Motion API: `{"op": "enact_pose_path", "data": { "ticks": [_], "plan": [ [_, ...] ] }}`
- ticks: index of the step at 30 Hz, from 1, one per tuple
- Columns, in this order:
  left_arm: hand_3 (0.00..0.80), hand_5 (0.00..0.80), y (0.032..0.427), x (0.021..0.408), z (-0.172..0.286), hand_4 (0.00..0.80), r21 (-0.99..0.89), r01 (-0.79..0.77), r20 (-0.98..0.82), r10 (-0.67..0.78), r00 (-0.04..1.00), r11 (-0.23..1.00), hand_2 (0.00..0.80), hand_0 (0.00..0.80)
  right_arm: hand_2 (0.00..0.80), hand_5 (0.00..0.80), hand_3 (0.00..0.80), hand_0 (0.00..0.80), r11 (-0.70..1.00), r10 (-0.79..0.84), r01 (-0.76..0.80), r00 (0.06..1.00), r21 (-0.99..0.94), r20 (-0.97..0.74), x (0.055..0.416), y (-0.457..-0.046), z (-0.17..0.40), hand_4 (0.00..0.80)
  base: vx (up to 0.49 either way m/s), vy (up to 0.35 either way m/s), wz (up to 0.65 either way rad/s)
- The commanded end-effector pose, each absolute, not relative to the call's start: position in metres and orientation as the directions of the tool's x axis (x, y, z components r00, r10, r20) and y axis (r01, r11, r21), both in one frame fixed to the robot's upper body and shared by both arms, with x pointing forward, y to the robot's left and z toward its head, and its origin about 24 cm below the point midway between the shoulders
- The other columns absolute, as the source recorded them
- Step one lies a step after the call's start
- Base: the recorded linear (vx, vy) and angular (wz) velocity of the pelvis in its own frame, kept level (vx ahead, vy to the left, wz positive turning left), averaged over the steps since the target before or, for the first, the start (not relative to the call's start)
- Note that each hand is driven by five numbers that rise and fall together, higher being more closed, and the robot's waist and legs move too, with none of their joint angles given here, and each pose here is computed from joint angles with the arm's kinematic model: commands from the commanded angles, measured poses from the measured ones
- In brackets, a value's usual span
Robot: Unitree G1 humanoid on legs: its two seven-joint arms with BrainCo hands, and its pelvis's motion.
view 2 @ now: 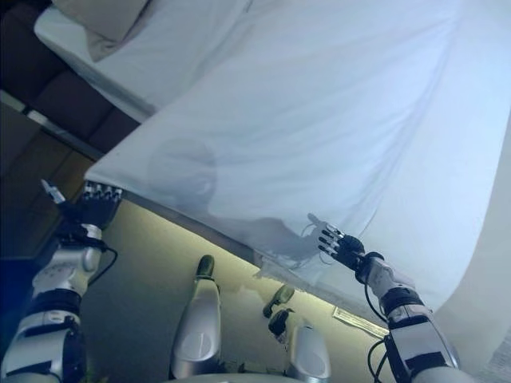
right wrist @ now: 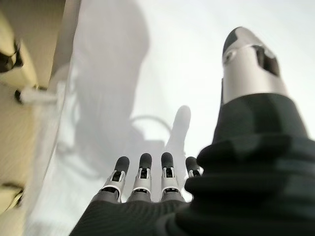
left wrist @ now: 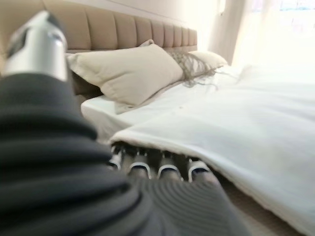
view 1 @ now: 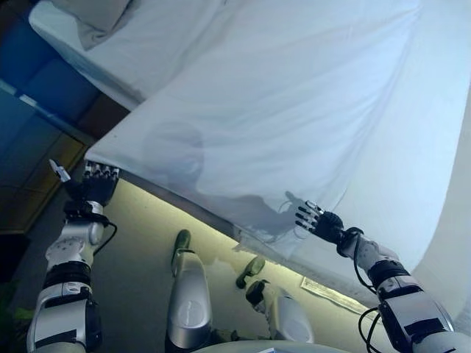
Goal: Make the bed neatly
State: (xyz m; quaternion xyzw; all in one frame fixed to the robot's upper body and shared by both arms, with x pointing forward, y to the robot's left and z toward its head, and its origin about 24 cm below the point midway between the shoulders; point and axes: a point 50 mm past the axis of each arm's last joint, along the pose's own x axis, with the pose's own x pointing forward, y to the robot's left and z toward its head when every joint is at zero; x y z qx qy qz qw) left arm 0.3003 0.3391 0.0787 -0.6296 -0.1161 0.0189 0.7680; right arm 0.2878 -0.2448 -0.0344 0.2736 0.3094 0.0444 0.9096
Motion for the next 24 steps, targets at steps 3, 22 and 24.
{"op": "enact_pose_path", "data": {
  "ticks": [3, 22, 24],
  "plan": [
    [0.0, 0.0, 0.502, 0.174, 0.203, 0.0, -0.865, 0.233, 0.502, 0.775, 0.383, 0.445, 0.0, 0.0, 0.0, 0.0, 0.0, 0.0, 0.839, 0.179, 0.163, 0.819, 0.519, -0.545, 0.267, -0.278, -0.04, 0.0, -0.038, 0.011, -0.05],
    [0.0, 0.0, 0.476, 0.202, 0.134, 0.0, -0.936, 0.226, 0.351, 0.706, 0.615, 0.268, 0.0, 0.0, 0.0, 0.0, 0.0, 0.0, 0.879, 0.172, 0.109, 0.836, 0.463, -0.521, 0.282, -0.29, -0.02, 0.0, -0.032, 0.019, -0.04],
    [0.0, 0.0, 0.466, 0.21, 0.122, 0.0, -0.939, 0.234, 0.343, 0.685, 0.643, 0.251, 0.0, 0.0, 0.0, 0.0, 0.0, 0.0, 0.883, 0.18, 0.093, 0.839, 0.46, -0.514, 0.285, -0.29, -0.017, 0.0, -0.064, 0.039, 0.02]
  ]
}}
